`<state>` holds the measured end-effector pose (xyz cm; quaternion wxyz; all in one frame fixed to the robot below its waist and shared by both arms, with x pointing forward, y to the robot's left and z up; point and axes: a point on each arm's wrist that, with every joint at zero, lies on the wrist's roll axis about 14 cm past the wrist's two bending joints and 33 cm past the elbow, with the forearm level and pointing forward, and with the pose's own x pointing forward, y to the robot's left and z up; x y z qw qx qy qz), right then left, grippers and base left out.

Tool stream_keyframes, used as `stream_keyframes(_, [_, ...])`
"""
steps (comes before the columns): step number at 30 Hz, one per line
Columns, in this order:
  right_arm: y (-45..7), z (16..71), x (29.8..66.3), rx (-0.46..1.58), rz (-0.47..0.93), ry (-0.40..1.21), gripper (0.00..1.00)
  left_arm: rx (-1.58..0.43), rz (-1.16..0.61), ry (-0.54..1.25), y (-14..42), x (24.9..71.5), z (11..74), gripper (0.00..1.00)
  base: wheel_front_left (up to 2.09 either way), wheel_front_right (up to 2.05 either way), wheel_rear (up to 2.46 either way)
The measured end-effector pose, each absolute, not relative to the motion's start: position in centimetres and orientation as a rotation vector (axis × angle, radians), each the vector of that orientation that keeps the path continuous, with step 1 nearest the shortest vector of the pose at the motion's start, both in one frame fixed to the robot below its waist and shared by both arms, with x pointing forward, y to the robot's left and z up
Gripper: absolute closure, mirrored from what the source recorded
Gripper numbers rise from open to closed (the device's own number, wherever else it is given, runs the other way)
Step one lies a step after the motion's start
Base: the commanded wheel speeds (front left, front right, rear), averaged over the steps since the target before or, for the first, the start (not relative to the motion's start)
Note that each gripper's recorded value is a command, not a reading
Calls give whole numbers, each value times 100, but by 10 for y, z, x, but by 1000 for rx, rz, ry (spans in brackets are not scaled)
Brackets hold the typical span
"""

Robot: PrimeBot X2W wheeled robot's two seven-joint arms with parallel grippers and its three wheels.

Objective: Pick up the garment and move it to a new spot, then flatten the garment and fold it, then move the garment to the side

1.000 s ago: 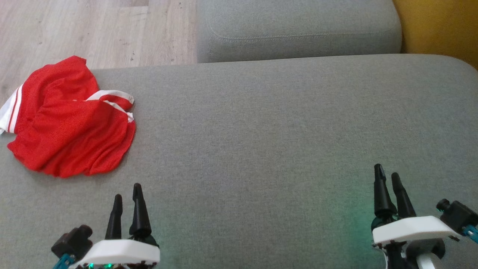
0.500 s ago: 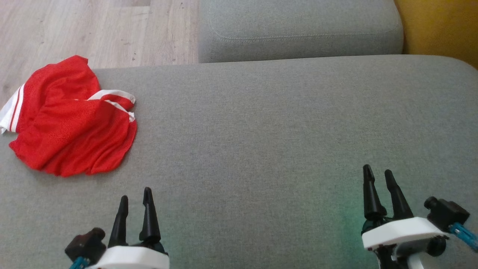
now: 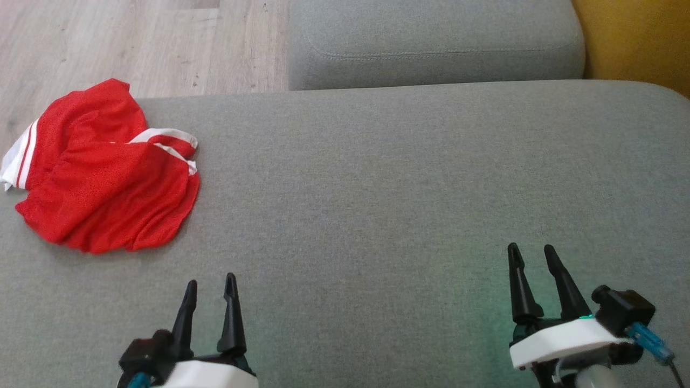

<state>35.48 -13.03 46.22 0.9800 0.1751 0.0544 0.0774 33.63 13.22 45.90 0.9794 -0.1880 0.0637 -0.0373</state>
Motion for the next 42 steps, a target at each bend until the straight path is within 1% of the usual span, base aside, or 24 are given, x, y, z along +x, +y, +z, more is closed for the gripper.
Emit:
stream_keyframes(12, [-118, 463, 353, 211, 217, 91, 0, -270, -97, 116, 126, 333, 457, 0, 0, 0, 0])
stream_keyframes(21, [-111, 462, 351, 113, 256, 75, 0, -187, -80, 98, 130, 331, 456, 0, 0, 0, 0])
stream_keyframes(42, [-111, 460, 350, 108, 257, 82, 0, -189, -71, 125, 133, 326, 447, 0, 0, 0, 0])
